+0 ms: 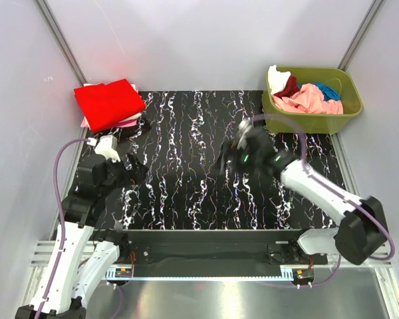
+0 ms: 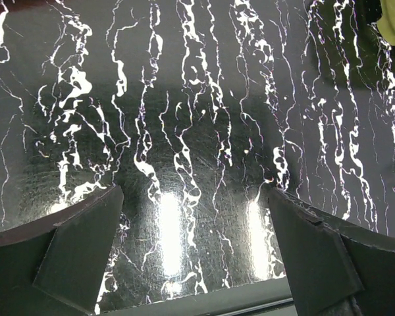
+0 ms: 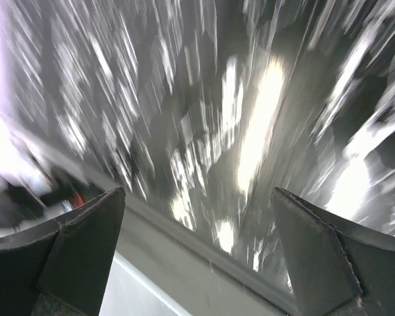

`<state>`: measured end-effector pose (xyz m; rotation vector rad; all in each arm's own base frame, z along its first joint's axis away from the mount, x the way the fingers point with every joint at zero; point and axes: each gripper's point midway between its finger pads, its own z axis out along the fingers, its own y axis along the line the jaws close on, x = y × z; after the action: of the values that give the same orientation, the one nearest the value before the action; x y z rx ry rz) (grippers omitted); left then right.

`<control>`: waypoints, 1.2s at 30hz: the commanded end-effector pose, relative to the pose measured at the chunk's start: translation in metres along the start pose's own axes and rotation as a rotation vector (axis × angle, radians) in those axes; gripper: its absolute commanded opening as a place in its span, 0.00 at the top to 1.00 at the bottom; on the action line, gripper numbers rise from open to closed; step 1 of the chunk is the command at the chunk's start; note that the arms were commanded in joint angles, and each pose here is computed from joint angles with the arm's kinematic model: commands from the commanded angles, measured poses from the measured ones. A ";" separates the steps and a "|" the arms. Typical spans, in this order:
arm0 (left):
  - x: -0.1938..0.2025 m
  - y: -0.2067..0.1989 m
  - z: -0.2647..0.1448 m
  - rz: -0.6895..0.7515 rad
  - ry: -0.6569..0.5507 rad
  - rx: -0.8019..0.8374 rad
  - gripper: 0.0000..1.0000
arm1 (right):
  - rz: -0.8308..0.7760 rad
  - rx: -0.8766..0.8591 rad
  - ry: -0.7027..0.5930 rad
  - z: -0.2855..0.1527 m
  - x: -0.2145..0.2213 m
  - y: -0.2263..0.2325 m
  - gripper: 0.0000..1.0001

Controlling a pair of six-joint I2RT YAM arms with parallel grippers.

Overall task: Fold and stack the t-shirts
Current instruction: Grab the tshirt from the pile

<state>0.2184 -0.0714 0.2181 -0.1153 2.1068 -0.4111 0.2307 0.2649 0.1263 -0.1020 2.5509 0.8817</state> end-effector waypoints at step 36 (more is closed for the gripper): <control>-0.021 0.005 -0.018 -0.001 -0.133 -0.035 0.01 | 0.415 0.727 -0.542 -0.145 -0.371 -0.316 0.88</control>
<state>0.2112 -0.0597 0.2298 -0.1488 2.0388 -0.3648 0.5694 -0.1036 0.1637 0.8421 2.3075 -0.0119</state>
